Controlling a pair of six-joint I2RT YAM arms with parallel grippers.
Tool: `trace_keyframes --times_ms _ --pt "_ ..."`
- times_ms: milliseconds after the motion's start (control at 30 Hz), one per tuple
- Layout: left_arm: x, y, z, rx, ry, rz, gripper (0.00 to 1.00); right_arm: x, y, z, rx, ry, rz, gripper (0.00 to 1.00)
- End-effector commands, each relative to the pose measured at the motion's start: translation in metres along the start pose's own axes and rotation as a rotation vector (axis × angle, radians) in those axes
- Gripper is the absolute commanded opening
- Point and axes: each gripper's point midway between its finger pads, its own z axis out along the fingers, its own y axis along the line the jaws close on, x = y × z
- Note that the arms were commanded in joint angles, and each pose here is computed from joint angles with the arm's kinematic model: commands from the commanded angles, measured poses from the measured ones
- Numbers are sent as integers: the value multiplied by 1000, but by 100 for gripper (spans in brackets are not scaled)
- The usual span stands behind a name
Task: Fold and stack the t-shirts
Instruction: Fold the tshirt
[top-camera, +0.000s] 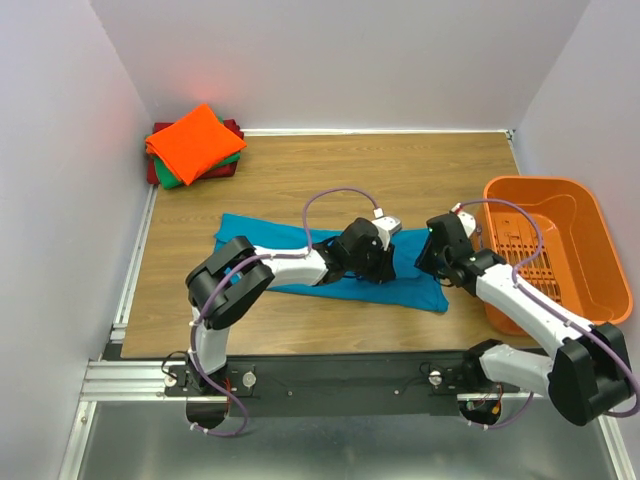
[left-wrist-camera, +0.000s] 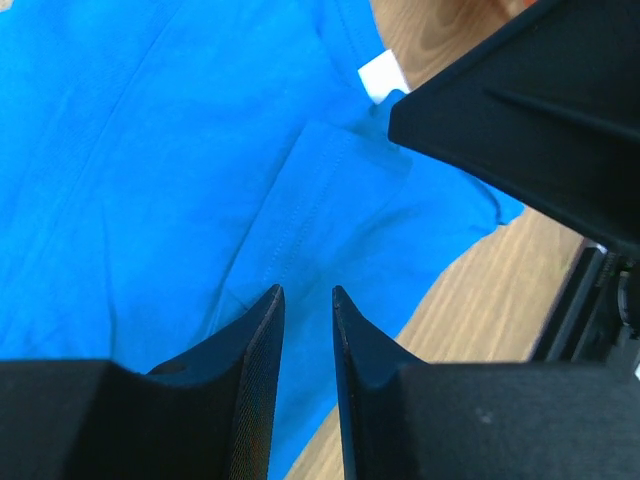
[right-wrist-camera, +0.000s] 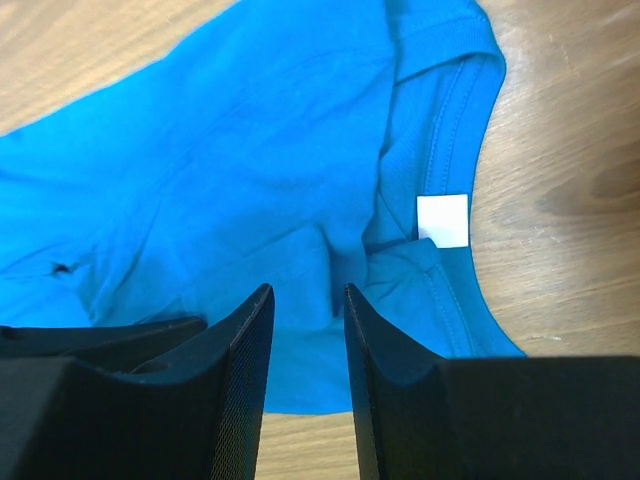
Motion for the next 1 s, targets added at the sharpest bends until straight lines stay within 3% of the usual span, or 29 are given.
trace_keyframes --times_ms 0,300,467,600,733,900,967 --pt "29 8 11 1 61 -26 33 9 -3 13 16 14 15 41" --pt "23 5 4 1 45 -26 33 60 -22 41 74 146 52 36" --pt "-14 -12 -19 30 -34 -9 33 77 -35 47 121 185 67 36" --pt "-43 -8 -49 9 -106 -36 33 63 -30 40 93 133 75 36" --pt "-63 49 -99 -178 -206 -151 33 26 -6 19 9 52 60 38" --pt "-34 121 -145 -467 -208 -303 22 5 16 5 -59 33 38 39" --pt "-16 139 -158 -554 -207 -352 22 5 23 9 -61 47 26 39"
